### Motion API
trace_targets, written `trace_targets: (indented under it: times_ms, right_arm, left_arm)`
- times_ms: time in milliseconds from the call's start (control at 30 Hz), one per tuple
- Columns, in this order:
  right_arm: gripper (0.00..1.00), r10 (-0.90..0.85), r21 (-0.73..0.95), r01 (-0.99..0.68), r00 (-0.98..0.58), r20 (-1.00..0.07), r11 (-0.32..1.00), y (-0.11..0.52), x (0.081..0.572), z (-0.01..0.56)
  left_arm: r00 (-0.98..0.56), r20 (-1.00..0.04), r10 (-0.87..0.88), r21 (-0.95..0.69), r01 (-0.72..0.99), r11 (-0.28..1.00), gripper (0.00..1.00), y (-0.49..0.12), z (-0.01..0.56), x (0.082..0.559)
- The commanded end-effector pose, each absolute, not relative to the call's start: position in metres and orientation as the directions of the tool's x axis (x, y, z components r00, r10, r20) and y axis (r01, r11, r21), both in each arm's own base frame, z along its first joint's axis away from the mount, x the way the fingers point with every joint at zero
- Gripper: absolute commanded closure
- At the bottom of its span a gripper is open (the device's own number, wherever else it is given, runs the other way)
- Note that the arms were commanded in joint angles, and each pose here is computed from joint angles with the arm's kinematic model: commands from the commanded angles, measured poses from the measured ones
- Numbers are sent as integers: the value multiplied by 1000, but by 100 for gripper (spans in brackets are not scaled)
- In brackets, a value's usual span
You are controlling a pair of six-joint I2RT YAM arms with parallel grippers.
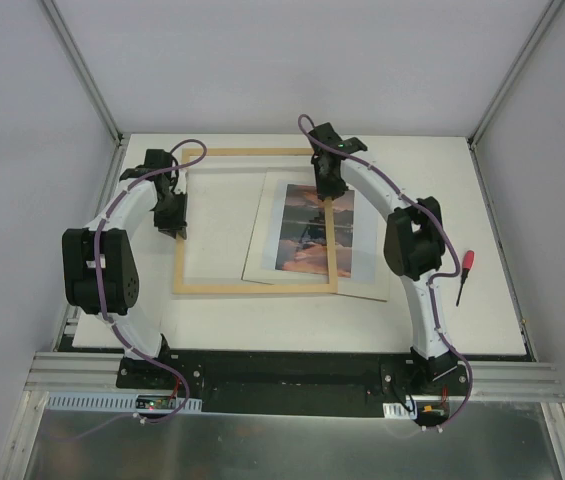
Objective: Take the photo out of the frame
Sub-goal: Pick up the photo frame item at the center of the board, then place the photo frame item at the center of the board.
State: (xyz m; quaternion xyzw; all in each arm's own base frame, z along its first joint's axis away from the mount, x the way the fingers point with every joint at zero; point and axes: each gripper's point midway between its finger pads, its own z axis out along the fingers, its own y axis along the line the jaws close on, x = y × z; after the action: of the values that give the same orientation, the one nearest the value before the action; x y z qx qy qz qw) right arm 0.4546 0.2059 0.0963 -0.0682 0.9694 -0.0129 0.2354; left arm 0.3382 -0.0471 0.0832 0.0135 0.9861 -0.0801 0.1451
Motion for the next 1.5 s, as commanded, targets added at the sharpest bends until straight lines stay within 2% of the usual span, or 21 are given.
trace_targets:
  times_ms: [0, 300, 467, 600, 700, 833, 1033, 1300, 1400, 1467]
  right_arm:
    - [100, -215, 70, -275, -865, -454, 959, 301, 429, 102]
    - [98, -303, 168, -421, -830, -469, 891, 398, 397, 80]
    - [75, -343, 242, -488, -819, -460, 839, 428, 380, 71]
    - [54, -372, 295, -535, -805, -463, 792, 438, 372, 70]
    - [43, -400, 344, -566, -800, -447, 749, 443, 359, 68]
    - [33, -435, 397, -593, -796, -422, 700, 448, 344, 64]
    - [23, -486, 349, -651, -747, -454, 674, 440, 345, 70]
    - [13, -511, 266, -672, -715, -477, 691, 400, 354, 91]
    - [11, -514, 261, -664, -723, -462, 700, 377, 355, 99]
    - [9, -511, 260, -664, -722, -466, 702, 358, 358, 109]
  left_arm:
    - [-925, -372, 75, -87, 115, 989, 100, -21, 99, 345]
    - [-962, -272, -27, 12, -31, 999, 100, 68, 65, 334]
    - [-972, -228, -59, 34, -68, 997, 100, 89, 46, 341]
    - [-975, -216, -61, 115, -88, 990, 100, 106, 40, 347]
    - [-977, -202, -71, 188, -110, 976, 100, 122, 37, 351]
    - [-977, -186, -102, 279, -152, 948, 100, 147, 35, 354]
    - [-980, -156, -120, 382, -172, 908, 100, 175, 34, 351]
    - [-981, -137, -136, 405, -181, 896, 99, 182, 32, 345]
    - [-977, -157, -143, 387, -194, 901, 76, 178, 37, 344]
    - [-975, -168, -144, 373, -198, 906, 54, 175, 42, 343]
